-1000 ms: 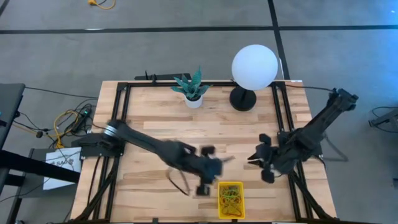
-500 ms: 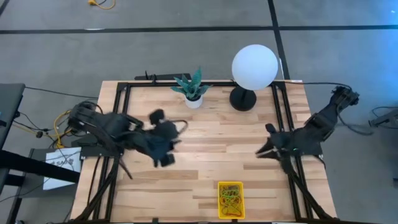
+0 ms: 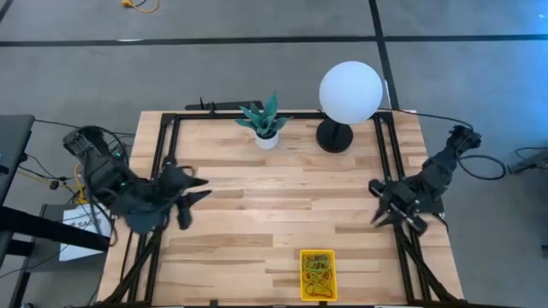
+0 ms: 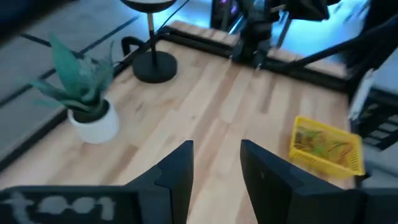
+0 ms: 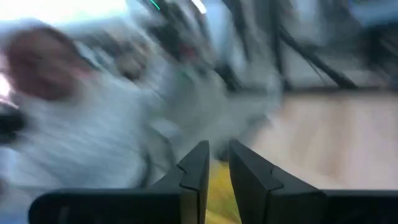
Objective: Pick and place rubber bands into bin
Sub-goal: Return to Home Position
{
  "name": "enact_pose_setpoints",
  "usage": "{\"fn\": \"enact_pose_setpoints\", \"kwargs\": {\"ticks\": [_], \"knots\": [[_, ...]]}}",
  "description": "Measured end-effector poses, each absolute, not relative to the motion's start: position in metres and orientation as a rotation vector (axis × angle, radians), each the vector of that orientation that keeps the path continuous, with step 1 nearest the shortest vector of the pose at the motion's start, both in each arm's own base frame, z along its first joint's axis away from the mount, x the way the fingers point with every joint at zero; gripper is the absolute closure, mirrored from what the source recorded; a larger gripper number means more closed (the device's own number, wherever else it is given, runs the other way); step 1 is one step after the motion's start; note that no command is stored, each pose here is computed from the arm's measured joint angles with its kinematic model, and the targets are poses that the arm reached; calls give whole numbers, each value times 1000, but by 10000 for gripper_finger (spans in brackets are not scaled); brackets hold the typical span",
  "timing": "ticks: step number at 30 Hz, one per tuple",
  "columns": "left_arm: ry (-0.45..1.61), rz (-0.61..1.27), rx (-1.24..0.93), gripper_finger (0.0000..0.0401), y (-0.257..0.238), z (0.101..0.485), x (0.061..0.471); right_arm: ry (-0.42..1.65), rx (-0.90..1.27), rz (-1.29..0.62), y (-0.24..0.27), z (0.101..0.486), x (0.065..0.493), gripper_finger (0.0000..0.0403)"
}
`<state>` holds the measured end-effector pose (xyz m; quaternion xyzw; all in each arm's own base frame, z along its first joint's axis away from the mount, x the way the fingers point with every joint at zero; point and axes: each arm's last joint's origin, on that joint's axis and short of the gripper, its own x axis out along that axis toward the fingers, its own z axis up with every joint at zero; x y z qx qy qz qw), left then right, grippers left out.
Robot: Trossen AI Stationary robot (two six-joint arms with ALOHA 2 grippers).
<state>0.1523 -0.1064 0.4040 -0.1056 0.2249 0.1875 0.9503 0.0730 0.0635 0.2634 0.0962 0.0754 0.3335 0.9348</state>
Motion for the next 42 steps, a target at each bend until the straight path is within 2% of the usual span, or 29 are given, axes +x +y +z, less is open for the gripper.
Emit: {"fn": "enact_pose_setpoints", "kwargs": {"ticks": [3,7,12,16,20,25,28,42], "knots": [[378,319,-296,278,-99,376,130,15,268,732,59,265,68,347],[247,185,-324,278,-94,335,124,32,247,670,57,251,70,347],[37,-103,-319,278,-90,282,124,35,242,627,57,239,77,347],[-69,-162,-271,278,-71,250,123,-48,167,719,55,246,76,347],[-86,-153,-259,278,-47,248,114,-111,124,745,45,253,68,347],[-154,-172,-200,278,-27,255,96,-66,100,568,31,245,61,347],[-176,-152,-182,278,-23,255,89,-115,99,532,29,242,64,347],[-165,-118,-166,278,-22,255,105,-159,120,498,26,206,86,347]]}}
